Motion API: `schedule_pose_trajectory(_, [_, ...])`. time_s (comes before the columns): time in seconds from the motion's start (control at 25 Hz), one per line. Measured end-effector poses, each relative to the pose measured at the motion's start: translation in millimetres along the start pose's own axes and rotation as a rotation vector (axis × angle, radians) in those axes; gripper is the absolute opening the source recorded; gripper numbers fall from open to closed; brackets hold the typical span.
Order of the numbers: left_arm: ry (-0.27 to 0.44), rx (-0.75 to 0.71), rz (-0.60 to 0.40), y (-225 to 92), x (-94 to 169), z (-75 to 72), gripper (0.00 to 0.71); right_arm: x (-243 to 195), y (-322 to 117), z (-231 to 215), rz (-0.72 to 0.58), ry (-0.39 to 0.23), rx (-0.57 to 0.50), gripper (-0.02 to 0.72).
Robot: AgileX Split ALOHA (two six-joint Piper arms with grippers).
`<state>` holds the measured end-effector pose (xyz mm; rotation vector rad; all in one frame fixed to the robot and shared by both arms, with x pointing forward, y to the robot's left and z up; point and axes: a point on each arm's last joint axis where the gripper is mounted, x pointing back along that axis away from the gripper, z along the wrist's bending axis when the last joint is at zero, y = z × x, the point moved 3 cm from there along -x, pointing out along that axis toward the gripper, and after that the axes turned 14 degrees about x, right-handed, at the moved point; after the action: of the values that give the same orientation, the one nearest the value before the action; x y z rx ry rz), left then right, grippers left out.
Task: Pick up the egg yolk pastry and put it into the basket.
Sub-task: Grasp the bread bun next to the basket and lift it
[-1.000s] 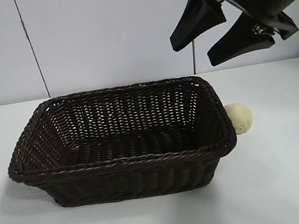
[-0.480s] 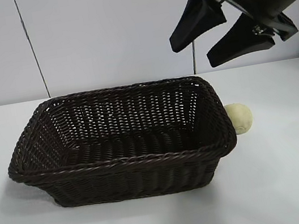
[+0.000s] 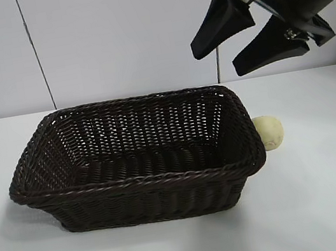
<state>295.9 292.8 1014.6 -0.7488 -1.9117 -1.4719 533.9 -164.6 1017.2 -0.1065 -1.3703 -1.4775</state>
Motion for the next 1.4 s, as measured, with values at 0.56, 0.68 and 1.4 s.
schedule_pose_trajectory(0.56, [-0.07,-0.022,-0.297,-21.8,34.0,2.4,0.571,0.1,-4.3,-2.7,0.035,-0.024,-0.067,0.486])
schedule_pose_trajectory(0.68, [-0.071,-0.021,-0.297,-21.9,34.0,2.3,0.571,2.7,-3.5,-6.0,0.064,-0.061,-0.048,0.486])
schedule_pose_trajectory(1.4, [-0.072,-0.02,-0.296,-21.9,34.0,2.1,0.571,69.2,15.4,-91.8,0.032,-0.322,-0.203,0.486])
